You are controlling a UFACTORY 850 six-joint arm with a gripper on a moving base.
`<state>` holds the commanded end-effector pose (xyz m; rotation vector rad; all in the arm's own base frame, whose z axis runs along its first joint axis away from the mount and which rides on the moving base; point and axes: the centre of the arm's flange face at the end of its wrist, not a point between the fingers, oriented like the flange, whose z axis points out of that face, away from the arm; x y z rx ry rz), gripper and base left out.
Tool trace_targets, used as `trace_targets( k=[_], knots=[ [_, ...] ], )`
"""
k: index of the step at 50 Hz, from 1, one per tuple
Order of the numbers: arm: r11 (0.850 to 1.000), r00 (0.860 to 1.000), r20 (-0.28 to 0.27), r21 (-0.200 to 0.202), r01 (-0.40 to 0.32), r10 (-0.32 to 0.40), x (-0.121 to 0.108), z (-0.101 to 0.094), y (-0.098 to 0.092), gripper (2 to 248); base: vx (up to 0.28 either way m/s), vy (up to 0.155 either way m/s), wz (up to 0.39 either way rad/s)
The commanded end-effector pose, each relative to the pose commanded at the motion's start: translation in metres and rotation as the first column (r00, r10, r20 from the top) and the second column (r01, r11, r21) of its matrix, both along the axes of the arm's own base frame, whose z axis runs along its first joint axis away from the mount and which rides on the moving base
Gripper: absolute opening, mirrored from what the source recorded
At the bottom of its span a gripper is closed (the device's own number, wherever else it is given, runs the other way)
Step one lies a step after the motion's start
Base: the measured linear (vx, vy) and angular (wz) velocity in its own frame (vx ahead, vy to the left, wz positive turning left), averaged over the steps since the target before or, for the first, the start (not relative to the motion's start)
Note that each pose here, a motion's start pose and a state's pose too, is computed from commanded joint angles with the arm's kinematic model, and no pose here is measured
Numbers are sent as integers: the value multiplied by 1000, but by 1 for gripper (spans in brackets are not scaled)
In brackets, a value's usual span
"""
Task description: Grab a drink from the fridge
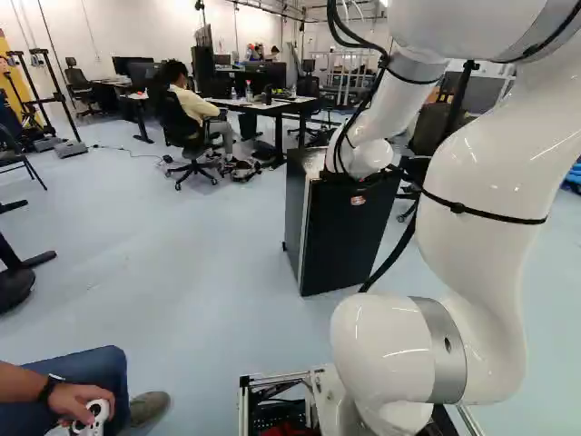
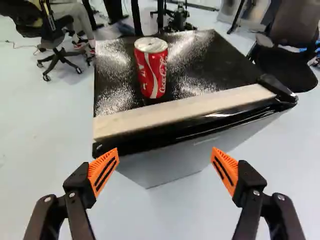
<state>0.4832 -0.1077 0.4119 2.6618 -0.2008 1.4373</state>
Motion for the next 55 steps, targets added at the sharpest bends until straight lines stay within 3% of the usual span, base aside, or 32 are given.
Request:
trace_targets(
  k=[21, 55],
  knots=[
    [999, 982, 189, -33, -12, 18, 21, 15, 1, 247, 0, 0, 0],
    [997, 956, 285, -51, -50, 63, 75, 12, 12, 247, 0, 0, 0]
  ],
)
